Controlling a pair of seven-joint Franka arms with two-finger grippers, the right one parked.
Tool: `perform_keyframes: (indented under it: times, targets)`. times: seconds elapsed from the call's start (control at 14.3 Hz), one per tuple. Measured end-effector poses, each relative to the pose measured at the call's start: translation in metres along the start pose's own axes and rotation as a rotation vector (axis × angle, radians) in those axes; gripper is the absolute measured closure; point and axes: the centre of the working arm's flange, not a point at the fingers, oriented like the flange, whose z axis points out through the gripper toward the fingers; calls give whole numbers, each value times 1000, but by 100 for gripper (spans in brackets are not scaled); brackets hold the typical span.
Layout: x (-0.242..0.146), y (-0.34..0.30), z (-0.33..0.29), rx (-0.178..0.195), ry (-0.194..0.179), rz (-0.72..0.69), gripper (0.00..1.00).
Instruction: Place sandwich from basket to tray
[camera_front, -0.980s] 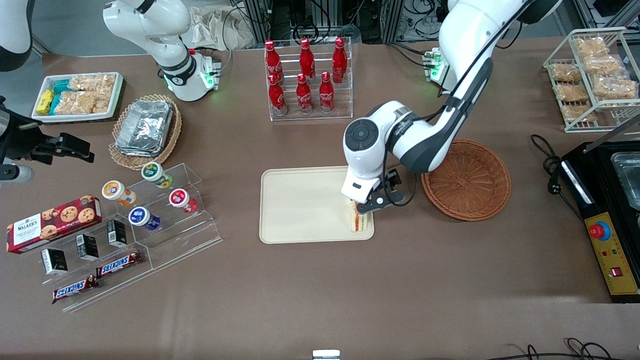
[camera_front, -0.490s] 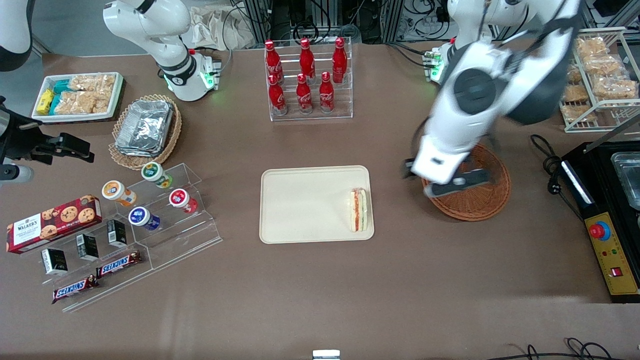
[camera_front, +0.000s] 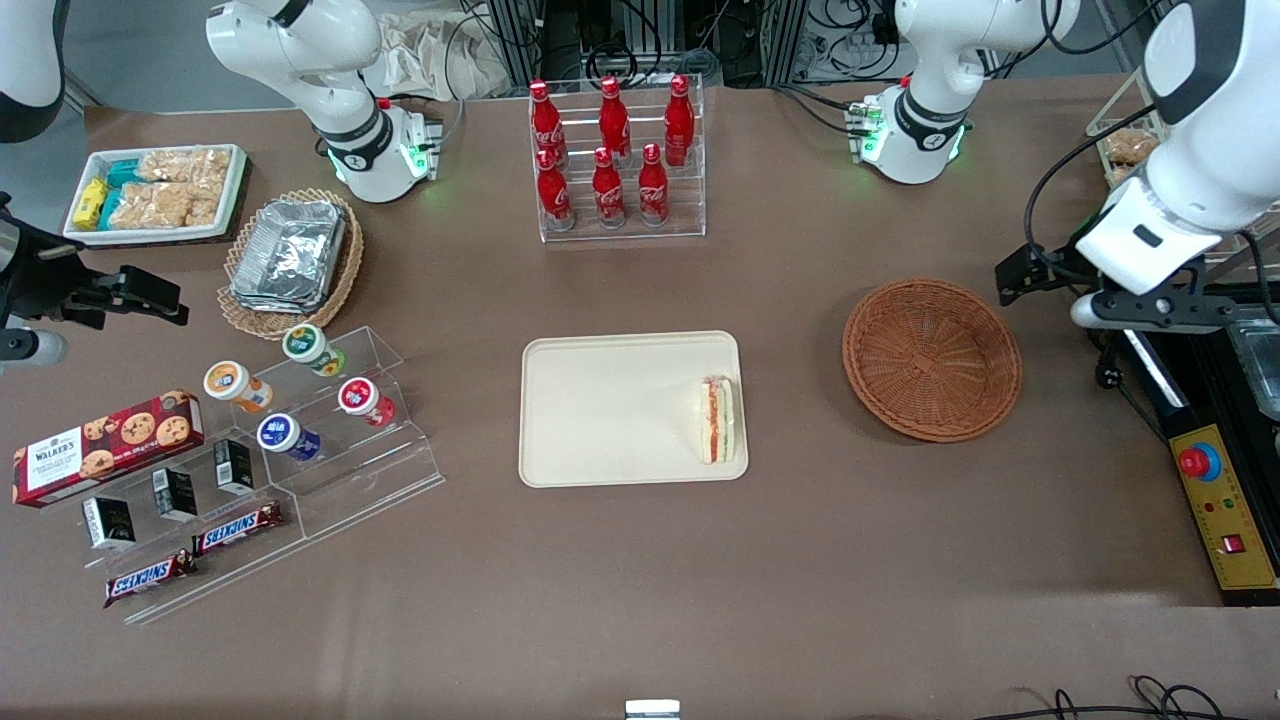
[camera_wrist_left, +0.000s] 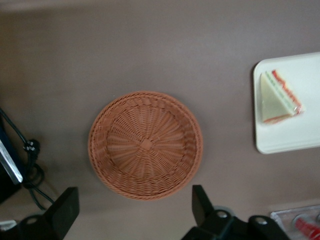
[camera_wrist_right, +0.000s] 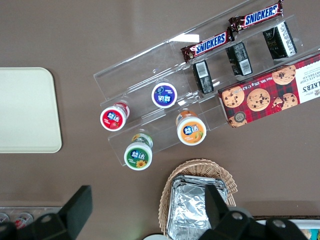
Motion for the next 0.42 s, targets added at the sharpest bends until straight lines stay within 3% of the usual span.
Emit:
perform_keyframes:
  times: [0.14,0.28,0.42]
  targets:
    - [-5,-19,0,-7,-7,52,0]
    - [-2,-26,-10,-6,10,61,0]
    - [1,-24,-18,15,3,47,0]
